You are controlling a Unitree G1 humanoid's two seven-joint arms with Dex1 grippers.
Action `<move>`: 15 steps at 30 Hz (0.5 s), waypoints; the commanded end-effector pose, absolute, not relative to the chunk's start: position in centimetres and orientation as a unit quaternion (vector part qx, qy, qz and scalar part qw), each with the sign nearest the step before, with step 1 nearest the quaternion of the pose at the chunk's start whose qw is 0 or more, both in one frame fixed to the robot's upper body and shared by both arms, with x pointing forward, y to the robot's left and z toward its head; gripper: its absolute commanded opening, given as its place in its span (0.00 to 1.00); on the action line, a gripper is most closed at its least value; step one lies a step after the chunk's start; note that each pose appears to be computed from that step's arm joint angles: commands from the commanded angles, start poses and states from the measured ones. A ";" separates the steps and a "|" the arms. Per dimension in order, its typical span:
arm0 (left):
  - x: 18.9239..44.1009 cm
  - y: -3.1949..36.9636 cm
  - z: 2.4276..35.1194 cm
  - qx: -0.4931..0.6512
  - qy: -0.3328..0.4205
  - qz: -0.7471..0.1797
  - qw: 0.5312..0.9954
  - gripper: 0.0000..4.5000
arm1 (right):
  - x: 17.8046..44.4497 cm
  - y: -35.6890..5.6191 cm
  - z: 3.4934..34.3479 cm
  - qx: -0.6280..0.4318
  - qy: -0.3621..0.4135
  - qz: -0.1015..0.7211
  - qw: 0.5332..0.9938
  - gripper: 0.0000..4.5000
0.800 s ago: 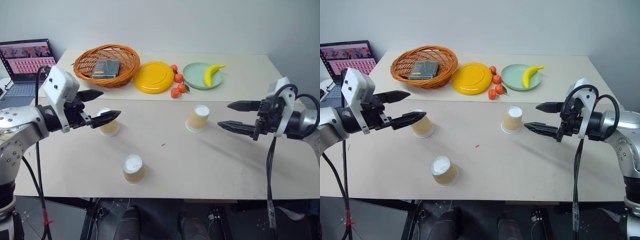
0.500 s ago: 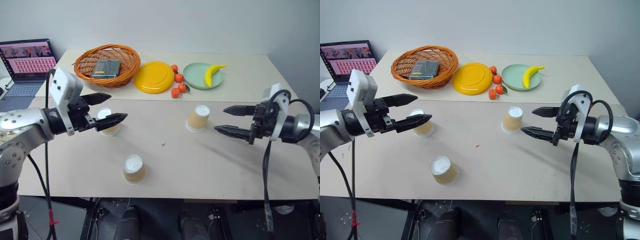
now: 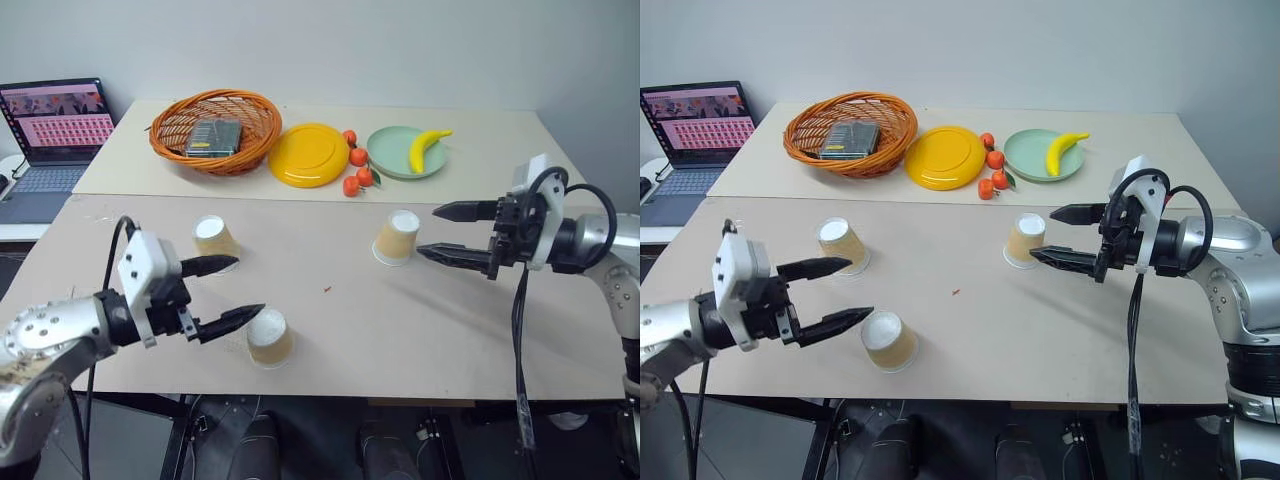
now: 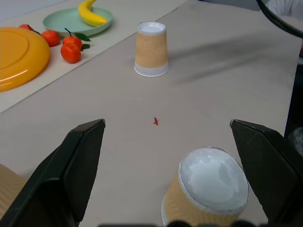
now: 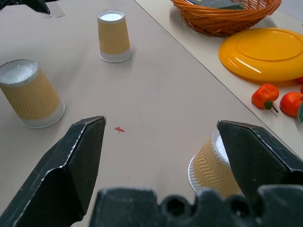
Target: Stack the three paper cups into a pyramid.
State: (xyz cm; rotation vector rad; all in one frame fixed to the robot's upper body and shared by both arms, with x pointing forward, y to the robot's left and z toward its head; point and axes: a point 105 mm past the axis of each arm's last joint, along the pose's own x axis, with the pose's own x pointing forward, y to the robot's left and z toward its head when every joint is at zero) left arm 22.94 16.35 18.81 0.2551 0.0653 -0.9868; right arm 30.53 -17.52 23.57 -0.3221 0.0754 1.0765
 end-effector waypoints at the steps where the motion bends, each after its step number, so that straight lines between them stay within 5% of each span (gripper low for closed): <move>1: 21.9 15.3 18.6 0.146 0.008 -0.496 0.856 1.00 | 30.2 -17.5 25.5 -0.174 0.012 0.508 0.843 0.98; 15: 22.0 15.1 14.7 0.162 0.012 -0.506 0.847 1.00 | 30.6 -18.1 26.8 -0.191 0.008 0.487 0.852 0.98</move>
